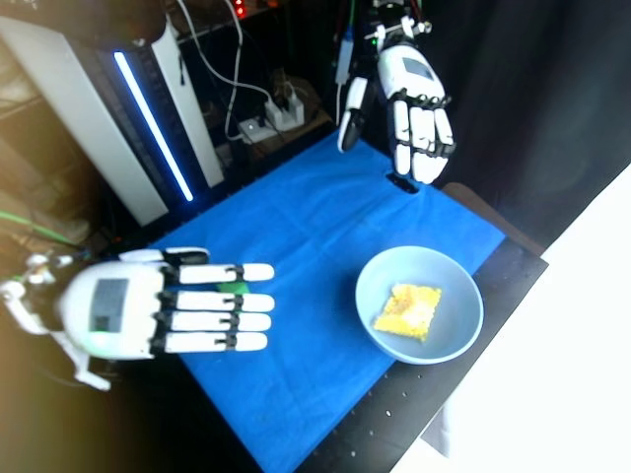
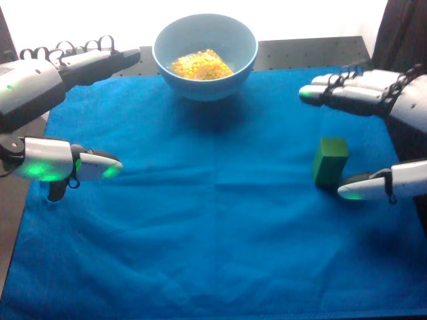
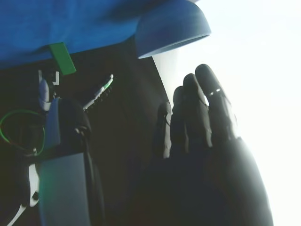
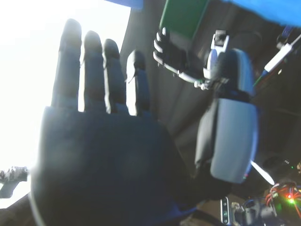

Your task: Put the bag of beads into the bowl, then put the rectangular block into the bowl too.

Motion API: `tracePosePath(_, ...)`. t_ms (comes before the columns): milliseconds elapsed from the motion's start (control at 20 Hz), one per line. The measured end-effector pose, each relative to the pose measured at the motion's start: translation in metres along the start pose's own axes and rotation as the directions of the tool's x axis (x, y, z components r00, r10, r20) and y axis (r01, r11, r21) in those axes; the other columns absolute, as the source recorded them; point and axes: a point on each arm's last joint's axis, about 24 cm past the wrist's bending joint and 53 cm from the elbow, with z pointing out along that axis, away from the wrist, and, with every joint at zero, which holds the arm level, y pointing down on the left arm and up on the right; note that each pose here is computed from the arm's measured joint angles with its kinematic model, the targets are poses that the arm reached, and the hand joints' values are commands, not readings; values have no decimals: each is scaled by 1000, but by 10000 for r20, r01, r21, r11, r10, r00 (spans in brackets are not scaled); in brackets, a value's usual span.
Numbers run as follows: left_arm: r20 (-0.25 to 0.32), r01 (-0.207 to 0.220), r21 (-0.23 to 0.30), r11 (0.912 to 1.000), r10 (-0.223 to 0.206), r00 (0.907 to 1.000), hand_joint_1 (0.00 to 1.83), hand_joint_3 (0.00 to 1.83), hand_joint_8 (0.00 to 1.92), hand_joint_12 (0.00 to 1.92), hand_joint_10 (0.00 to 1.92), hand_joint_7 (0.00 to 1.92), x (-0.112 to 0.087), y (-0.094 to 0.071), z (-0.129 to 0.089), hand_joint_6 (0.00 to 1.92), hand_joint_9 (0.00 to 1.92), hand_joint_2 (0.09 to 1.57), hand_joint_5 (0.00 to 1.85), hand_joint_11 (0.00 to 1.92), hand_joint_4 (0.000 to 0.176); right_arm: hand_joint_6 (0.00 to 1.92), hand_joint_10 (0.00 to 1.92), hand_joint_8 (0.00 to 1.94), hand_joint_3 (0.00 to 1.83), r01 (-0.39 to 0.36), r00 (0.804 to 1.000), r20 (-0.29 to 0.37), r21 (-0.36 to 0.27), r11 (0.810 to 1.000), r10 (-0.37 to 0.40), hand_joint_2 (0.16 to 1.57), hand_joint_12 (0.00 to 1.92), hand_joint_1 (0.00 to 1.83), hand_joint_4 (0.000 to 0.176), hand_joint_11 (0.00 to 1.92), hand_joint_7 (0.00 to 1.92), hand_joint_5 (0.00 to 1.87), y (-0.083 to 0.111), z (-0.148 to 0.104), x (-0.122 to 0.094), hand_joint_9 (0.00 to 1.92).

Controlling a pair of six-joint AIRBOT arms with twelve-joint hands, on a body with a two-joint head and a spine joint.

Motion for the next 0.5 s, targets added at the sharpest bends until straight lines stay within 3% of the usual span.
tracePosePath(100,53,13,44,10000,-14,10000,830,0,2,936,0,211,-1,-1,0,0,249,962,82,0,69,9,4,7,0,30,9998,-183,162,9999,-27,913,211,759,58,304,287,304,-6,2,7,264)
tracePosePath(150,80,21,65,10000,-22,10000,834,3,0,938,0,191,-2,-2,0,0,222,969,67,0,70,7,2,5,0,42,9998,-215,265,9996,-36,922,340,781,24,301,325,348,-9,2,7,289)
tracePosePath(200,83,35,78,10000,-35,10000,843,4,0,905,2,191,-1,-2,0,0,224,975,59,0,69,6,8,7,1,114,9997,-201,344,9993,-107,950,726,801,0,262,423,434,-12,2,5,409)
tracePosePath(250,77,43,84,10000,-43,10000,843,4,0,905,2,191,-1,-2,1,0,224,975,59,0,69,6,8,7,1,112,9998,-162,362,9993,-106,950,726,801,0,262,423,434,-13,3,4,409)
tracePosePath(350,30,106,123,9999,-106,9999,829,2,0,855,1,187,3,-4,2,1,221,973,49,0,77,2,17,4,0,90,9999,-64,382,9992,-88,971,984,824,0,240,517,517,-13,6,1,521)
tracePosePath(450,-3,85,114,9999,-85,10000,811,2,1,782,0,170,4,-3,2,0,211,979,18,0,85,7,39,10,1,108,9999,-115,326,9994,-104,986,1238,870,0,303,638,641,-11,7,3,665)
tracePosePath(500,19,94,95,9999,-94,10000,823,0,2,798,1,166,3,-3,2,0,206,972,17,0,91,10,62,13,0,96,9999,-119,316,9995,-92,1006,1273,833,0,437,724,725,-11,8,3,771)
